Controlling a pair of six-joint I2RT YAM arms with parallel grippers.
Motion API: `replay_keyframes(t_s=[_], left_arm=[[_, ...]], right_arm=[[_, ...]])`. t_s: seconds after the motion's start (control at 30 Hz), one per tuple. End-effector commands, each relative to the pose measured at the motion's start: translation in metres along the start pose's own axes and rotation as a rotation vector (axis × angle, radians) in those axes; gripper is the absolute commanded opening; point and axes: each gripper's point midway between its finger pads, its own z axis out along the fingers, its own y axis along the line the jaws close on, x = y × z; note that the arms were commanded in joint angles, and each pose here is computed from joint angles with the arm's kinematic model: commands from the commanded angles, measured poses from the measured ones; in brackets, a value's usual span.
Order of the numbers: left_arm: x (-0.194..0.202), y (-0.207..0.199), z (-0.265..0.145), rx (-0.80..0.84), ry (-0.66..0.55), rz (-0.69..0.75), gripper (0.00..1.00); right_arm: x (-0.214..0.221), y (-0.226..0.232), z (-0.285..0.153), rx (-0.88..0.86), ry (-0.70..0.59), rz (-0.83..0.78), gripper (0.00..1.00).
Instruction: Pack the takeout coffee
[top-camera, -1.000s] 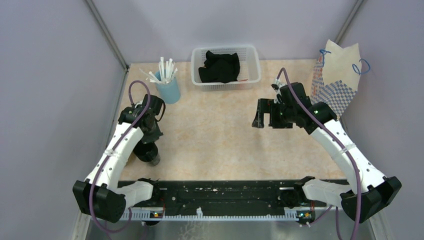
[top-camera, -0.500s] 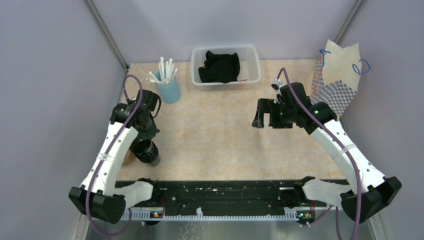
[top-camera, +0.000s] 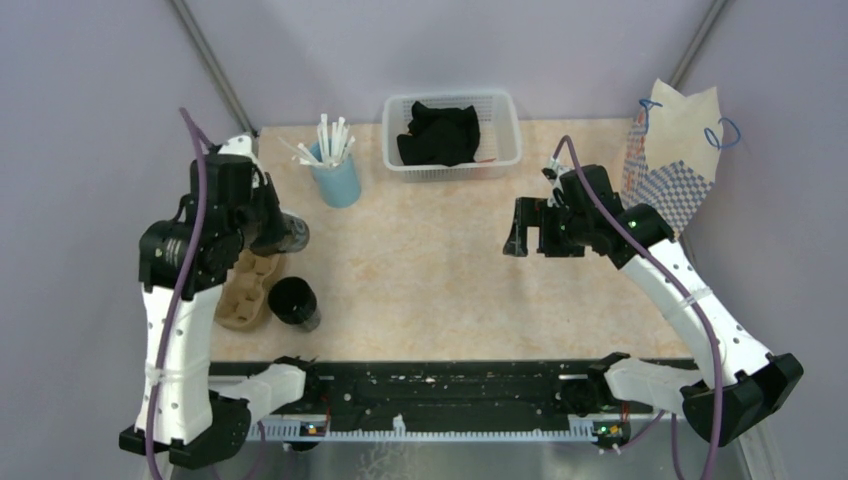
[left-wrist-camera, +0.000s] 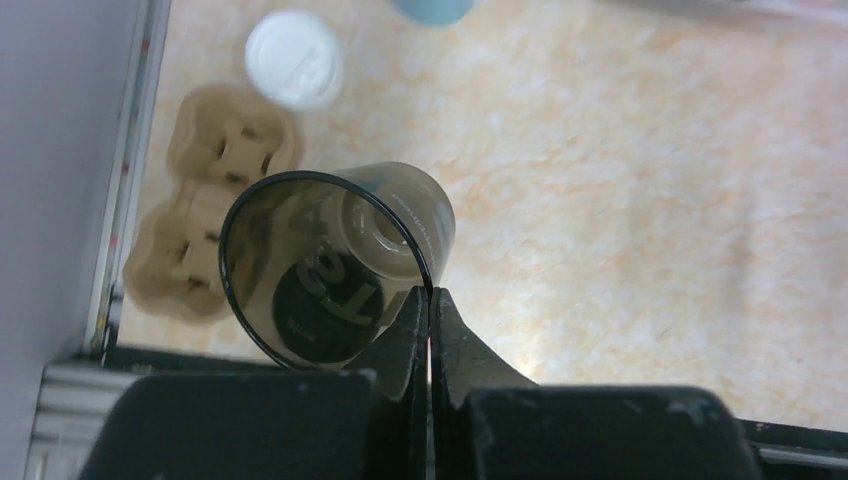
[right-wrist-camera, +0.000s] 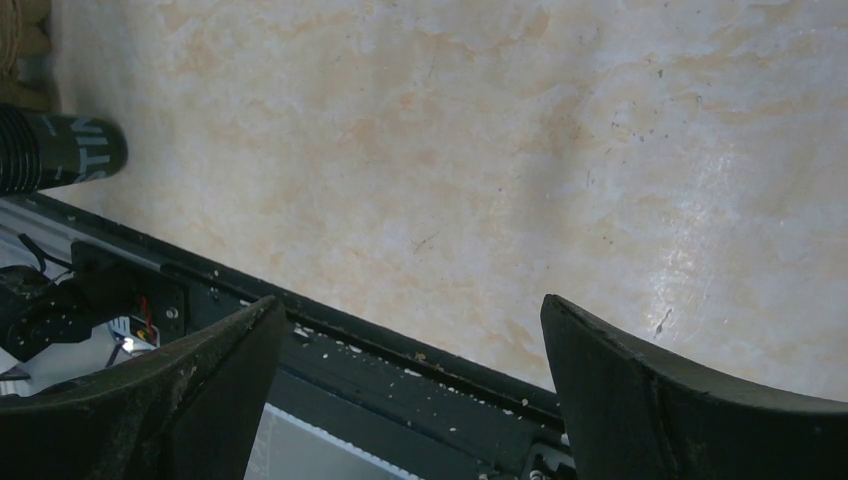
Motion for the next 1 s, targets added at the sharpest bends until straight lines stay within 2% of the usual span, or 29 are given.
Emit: replay_keyframes(t_s=[0.0, 0.07, 0.13, 0.23, 0.33, 0.5, 0.73, 0.97], left_arm=[[-0.032, -0.039, -0.007, 0.230, -0.122, 0.151, 0.00], [-0.035, -0.071, 0.017, 0.344, -0.105, 0.135, 0.00], [-0.026, -0.100, 0.048, 0.378, -0.042, 0.134, 0.00], [-0.008, -0.152, 0.083, 0.354, -0.011, 0.214, 0.00], [0.021, -0.194, 0.119, 0.375, 0.105, 0.233, 0.00], [0.071, -0.235, 0.175, 0.280, 0.183, 0.334, 0.00], [0.116, -0.297, 0.209, 0.284, 0.249, 0.445, 0.00], [0.139, -0.334, 0.220, 0.285, 0.245, 0.542, 0.00]], right_arm=[[-0.011, 0.005, -0.010, -0.016, -0.047, 0.012, 0.99], [-0.012, 0.000, -0.013, 0.010, -0.063, 0.022, 0.99], [-0.016, -0.009, -0.018, 0.067, -0.098, 0.038, 0.99], [-0.022, -0.028, -0.030, 0.179, -0.148, 0.070, 0.99], [-0.026, -0.044, -0.042, 0.279, -0.185, 0.093, 0.99], [-0.030, -0.055, -0.062, 0.331, -0.267, 0.110, 0.99], [-0.021, -0.059, -0.064, 0.334, -0.274, 0.143, 0.99], [-0.016, -0.063, -0.076, 0.342, -0.303, 0.170, 0.99]])
